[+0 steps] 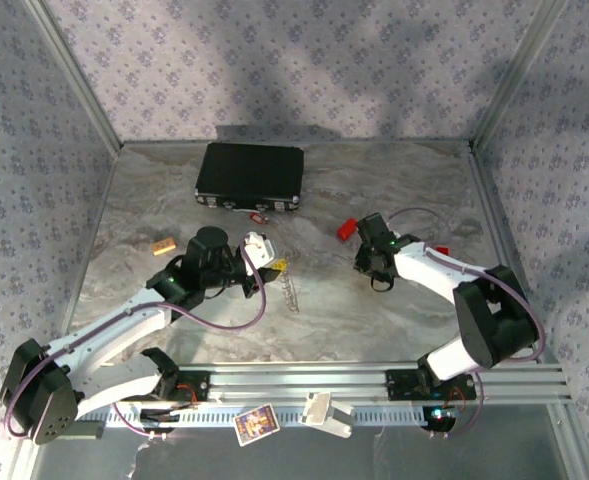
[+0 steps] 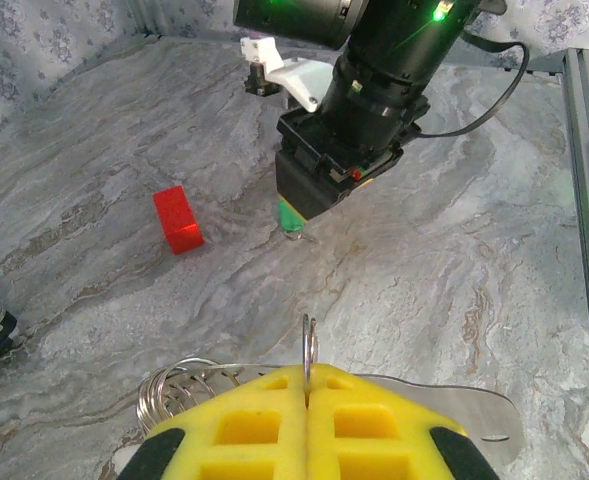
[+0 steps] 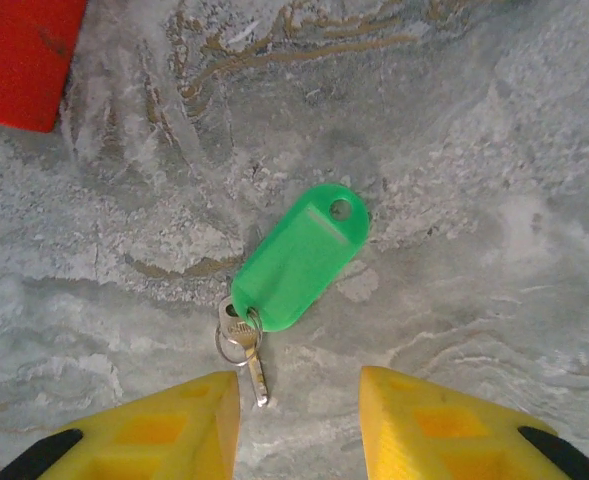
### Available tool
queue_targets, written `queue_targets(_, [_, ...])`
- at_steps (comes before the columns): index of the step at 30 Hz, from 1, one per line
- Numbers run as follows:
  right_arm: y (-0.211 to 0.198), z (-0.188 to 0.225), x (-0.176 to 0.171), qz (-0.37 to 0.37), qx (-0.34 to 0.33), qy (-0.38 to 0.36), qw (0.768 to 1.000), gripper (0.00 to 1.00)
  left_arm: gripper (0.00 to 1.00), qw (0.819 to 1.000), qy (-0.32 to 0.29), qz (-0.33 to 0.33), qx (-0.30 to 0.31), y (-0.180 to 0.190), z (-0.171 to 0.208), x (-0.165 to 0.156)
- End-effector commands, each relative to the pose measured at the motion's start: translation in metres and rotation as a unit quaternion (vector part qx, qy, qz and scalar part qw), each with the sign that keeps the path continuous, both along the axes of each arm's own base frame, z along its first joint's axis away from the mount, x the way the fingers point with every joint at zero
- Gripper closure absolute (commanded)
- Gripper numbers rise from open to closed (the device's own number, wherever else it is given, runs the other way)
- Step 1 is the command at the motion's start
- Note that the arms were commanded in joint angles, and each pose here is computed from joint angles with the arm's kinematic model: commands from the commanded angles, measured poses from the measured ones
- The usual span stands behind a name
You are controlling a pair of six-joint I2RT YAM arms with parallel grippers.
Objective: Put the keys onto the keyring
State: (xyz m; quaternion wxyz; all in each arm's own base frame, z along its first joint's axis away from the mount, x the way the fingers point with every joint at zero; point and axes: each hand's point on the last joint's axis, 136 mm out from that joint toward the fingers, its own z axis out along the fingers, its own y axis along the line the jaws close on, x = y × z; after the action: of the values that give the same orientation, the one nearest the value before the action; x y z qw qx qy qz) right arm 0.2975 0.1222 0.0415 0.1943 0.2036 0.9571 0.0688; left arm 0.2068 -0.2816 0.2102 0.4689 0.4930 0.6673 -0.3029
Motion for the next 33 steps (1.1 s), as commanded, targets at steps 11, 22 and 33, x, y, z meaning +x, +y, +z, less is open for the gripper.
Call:
queue_targets(11, [0.014, -0.003, 0.016, -0.029, 0.026, -0.006, 0.999, 0.71, 1.0, 0.999, -0.024, -0.022, -0.03, -0.005, 0.023, -0.008])
queue_targets(22, [0.017, -0.007, 0.018, -0.029, 0.021, 0.0, 0.999, 0.79, 1.0, 0.999, -0.024, -0.024, -0.028, -0.005, 0.021, -0.01])
queue_targets(33, [0.015, -0.009, 0.012, -0.026, -0.013, 0.017, 0.999, 0.71, 1.0, 0.999, -0.025, -0.028, -0.026, -0.006, 0.02, -0.011])
